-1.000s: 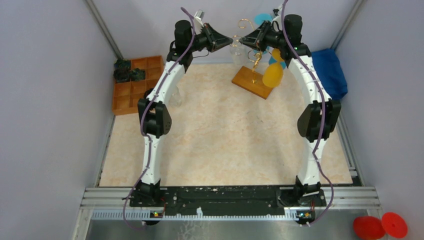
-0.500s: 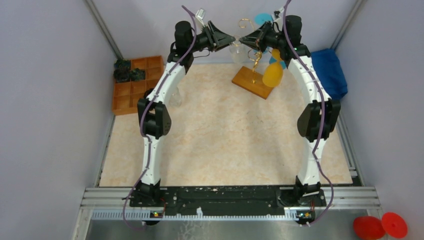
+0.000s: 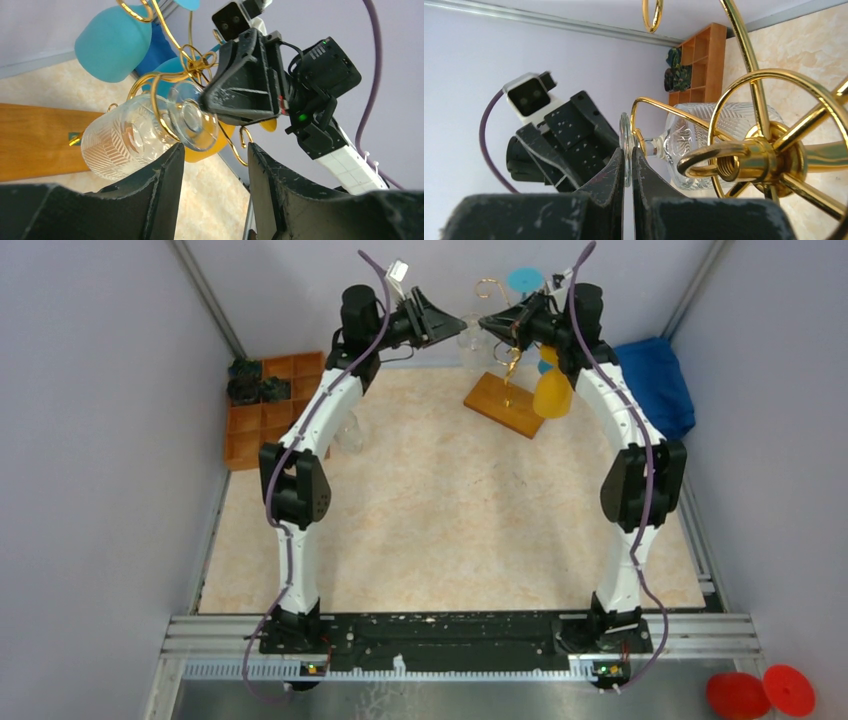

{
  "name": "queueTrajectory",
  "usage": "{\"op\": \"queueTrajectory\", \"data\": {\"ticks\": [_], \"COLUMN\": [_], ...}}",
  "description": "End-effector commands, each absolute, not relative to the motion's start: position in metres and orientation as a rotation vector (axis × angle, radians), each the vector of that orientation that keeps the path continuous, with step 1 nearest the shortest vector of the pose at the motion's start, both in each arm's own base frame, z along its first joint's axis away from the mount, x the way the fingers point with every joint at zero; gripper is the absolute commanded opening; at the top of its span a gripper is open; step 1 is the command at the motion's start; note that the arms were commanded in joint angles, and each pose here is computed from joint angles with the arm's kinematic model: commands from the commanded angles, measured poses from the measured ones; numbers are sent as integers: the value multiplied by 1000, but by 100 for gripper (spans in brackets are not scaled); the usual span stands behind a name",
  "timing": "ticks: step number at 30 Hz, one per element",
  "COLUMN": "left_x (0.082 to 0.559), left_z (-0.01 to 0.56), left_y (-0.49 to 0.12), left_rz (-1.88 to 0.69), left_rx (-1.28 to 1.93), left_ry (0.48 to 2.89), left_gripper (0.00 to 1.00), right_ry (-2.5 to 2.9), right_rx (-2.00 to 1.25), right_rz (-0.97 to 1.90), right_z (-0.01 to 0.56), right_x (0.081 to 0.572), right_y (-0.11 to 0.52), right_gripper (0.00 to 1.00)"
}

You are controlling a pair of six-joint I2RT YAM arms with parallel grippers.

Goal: Take the wine glass off the wine glass rack

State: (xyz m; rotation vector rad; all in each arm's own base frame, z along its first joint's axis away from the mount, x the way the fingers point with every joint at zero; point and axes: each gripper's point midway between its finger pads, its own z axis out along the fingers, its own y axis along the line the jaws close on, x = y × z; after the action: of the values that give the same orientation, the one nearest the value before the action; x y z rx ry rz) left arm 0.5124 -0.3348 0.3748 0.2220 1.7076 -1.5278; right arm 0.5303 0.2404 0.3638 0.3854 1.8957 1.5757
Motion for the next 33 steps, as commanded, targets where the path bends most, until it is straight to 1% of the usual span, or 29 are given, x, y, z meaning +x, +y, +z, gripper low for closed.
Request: {"op": "queueTrajectory", "data": {"ticks": [1,7,10,11,13,14,16,18,26,33], "left_x": [490,489,487,487,487,486,486,486,489,490], "left_z": [420,409,405,402,400,399,398,397,390,392], "left_y": [-331,-329,-326,-326,-324,-323,-323,-323,-323,-322], "left_rz": [-1468,-1445,-1427,-1419,-1403,-1401,-1399,-1396,-1388,-1374], "left_rx": [338,340,333,328,321,320,319,316,306,306], "left_ry": [1573,1600,1612,1618,1624,1627,1633,1639,1665,1667], "left_gripper": [56,55,53,50,38,34,26,22,15,12], "right_ry": [1799,1736,1737,1734,1733,1737,1742,1749,1772,1818], "right_rx": [466,468,452,446,438,436,426,419,383,332], "right_rz": [1518,1568,1582,1591,1602,1600,1614,1647,1696,1704], "right_z": [384,398,405,407,410,410,410,409,409,411], "right_x": [538,543,545,544,541,540,539,538,535,533], "right_y": [222,221,223,223,225,226,227,231,241,256], "right_gripper": [0,0,0,0,0,0,0,0,0,0]}}
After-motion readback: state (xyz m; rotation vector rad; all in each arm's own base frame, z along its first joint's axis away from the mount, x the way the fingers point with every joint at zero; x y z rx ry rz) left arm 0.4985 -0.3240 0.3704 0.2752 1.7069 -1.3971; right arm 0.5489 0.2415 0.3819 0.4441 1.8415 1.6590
